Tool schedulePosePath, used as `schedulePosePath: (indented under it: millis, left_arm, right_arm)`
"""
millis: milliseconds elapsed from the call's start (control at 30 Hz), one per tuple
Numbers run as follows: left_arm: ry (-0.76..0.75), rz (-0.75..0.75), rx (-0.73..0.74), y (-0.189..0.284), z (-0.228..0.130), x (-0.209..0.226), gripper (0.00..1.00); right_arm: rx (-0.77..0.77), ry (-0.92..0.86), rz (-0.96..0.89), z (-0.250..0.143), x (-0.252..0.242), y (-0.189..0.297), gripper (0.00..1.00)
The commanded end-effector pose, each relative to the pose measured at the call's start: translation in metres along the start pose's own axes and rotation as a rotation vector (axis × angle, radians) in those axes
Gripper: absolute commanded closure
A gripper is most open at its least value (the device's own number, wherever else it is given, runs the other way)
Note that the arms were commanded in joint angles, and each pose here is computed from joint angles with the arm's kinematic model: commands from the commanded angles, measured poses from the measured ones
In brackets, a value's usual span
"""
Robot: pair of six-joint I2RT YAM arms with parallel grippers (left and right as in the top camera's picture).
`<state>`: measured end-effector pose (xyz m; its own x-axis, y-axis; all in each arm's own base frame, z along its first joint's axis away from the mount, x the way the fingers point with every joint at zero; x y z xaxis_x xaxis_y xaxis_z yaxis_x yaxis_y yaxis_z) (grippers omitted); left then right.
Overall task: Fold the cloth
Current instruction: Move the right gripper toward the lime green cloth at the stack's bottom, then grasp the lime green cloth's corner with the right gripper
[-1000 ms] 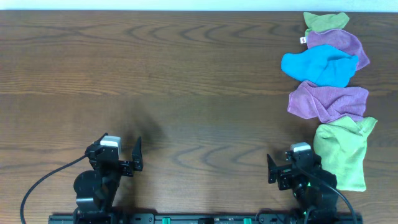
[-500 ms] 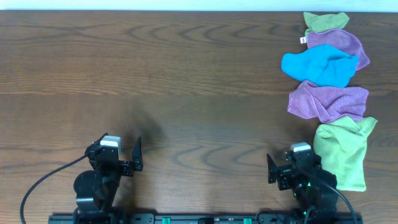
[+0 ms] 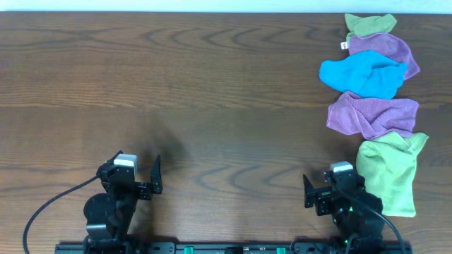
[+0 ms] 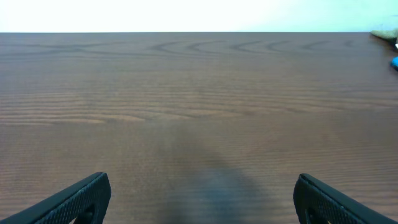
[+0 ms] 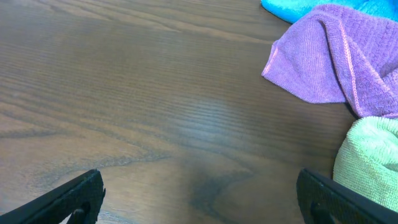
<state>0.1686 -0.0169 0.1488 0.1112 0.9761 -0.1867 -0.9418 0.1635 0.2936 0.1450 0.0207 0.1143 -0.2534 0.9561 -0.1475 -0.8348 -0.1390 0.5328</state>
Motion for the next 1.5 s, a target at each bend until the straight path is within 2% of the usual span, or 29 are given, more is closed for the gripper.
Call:
schedulePosePath:
  millis: [0,133,267,433,567,800,933,1467]
  left_arm:
    - [-0.001,-0.012,0.020,-0.003,-0.008,0.000,0.05]
    - [-0.001,-0.012,0.020,-0.003,-0.008,0.000,0.05]
    - [-0.001,-0.012,0.020,-0.003,-0.008,0.000,0.05]
    - [-0.001,-0.012,0.020,-0.003,-0.008,0.000,0.05]
    - [-0.001,-0.012,0.020,-0.003,-0.008,0.000,0.05]
    - [-0.001,-0.012,0.020,-0.003,-0.008,0.000,0.05]
    - [-0.001,-0.012,0.020,-0.003,-0.008,0.000,0.05]
    - [-0.001,-0.012,0.020,-0.003,-0.008,0.000,0.05]
  right_arm:
    - [-0.007,0.010,-0.006,0.000,-0.001,0.000,0.01]
    - [-0.071,-0.019,-0.019,0.012,-0.003,0.000,0.01]
    - [-0.171,-0.509,-0.036,0.028,-0.011,0.002,0.01]
    - [-0.328,-0.574,-0.160,0.050,-0.031,0.010,0.01]
    - [-0.382,-0.656,-0.389,0.047,-0.057,0.019,0.01]
    - [-0.313,-0.694,-0.586,0.028,-0.079,0.023,0.01]
    - [-0.265,-0.795,-0.694,0.013,-0.095,0.023,0.01]
    - [-0.038,-0.944,-0.813,-0.020,-0.159,0.026,0.01]
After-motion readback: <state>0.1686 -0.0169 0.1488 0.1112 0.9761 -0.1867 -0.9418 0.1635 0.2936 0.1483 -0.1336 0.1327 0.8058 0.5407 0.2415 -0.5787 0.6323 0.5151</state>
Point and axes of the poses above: each gripper's point midway between its finger pads, its own y axis back along the fingers, its own x axis along the line the jaws close on, z = x × y, the point moved 6 cm from there along y, back along the fingers, and after that the axes turned 8 degrees about y, right-handed, at the moved point
